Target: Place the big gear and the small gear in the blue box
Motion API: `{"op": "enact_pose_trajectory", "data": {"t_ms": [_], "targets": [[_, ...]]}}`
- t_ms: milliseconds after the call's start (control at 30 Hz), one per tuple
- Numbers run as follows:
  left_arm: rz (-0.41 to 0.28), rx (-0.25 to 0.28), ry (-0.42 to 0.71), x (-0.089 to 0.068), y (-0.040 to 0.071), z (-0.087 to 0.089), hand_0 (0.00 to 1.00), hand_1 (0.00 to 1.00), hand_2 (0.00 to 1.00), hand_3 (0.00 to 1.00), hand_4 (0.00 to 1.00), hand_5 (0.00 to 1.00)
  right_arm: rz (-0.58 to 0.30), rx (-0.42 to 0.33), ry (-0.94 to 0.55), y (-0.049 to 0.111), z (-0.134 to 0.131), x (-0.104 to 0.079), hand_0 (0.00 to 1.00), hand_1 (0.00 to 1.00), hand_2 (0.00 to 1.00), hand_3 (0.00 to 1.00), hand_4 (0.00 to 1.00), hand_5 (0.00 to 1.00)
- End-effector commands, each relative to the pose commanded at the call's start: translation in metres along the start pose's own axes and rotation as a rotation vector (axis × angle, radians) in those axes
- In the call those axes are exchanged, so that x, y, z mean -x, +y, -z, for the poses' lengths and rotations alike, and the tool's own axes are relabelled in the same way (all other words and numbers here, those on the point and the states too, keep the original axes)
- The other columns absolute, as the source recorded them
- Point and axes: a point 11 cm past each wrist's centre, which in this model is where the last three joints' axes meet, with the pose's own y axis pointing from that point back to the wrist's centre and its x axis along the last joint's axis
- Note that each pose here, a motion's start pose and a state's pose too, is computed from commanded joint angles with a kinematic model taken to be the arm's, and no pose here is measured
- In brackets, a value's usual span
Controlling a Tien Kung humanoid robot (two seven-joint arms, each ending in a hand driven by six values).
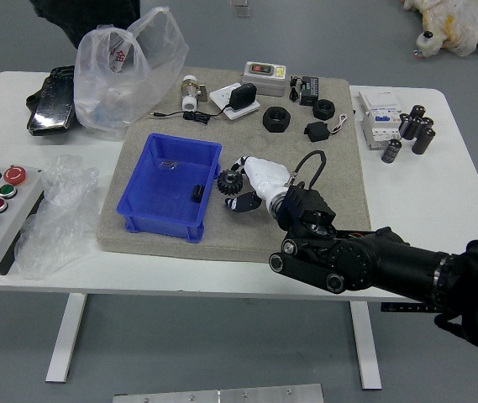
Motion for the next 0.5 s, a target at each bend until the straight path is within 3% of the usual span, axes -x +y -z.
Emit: {"op": "enact_pose_trajectory", "data": {"t_ms": [33,200,233,300,500], "targets": [[0.0,0.0,0.0,0.0,0.0,0.0,0.685,0.607,0.572,0.795,0.725,0.325,0.0,0.001,0.001,0.0001,-0.0004,0.0005,0.629,0.73,0.737,0.594,0.789,0.24],[0.001,0.001,-0.001,0.0004,0.0,-0.0002,0.685,0.607,0.572,0.795,0.725,0.325,0.008,0.008,0.005,0.0012,-0.0034,0.0048,0.629,0.73,0.737,0.594,0.789,0.24],[0.001,0.001,-0.001,0.0005,0.0,-0.0002,0.685,0.606,0.572,0.793,0.726,0.326,0.009,0.009,0.006,0.0014,-0.0038,0.0056,0.619,0.71,0.699,0.532,0.792,0.258],[0.001,0.002,0.0,0.0005,0.0,-0.0002,0.685,0.606,0.572,0.793,0.726,0.326,0.01,0.01,0.011,0.0016,-0.0042,0.0064,0.619,0.71,0.699,0.532,0.792,0.258],[-0.001,0.007,0.002,0.0002,0.0,-0.0008,0.684,0.606,0.572,0.793,0.727,0.327,-0.011,0.006,0.02,0.0009,-0.0016,0.001,0.612,0.705,0.682,0.518,0.787,0.266]]}}
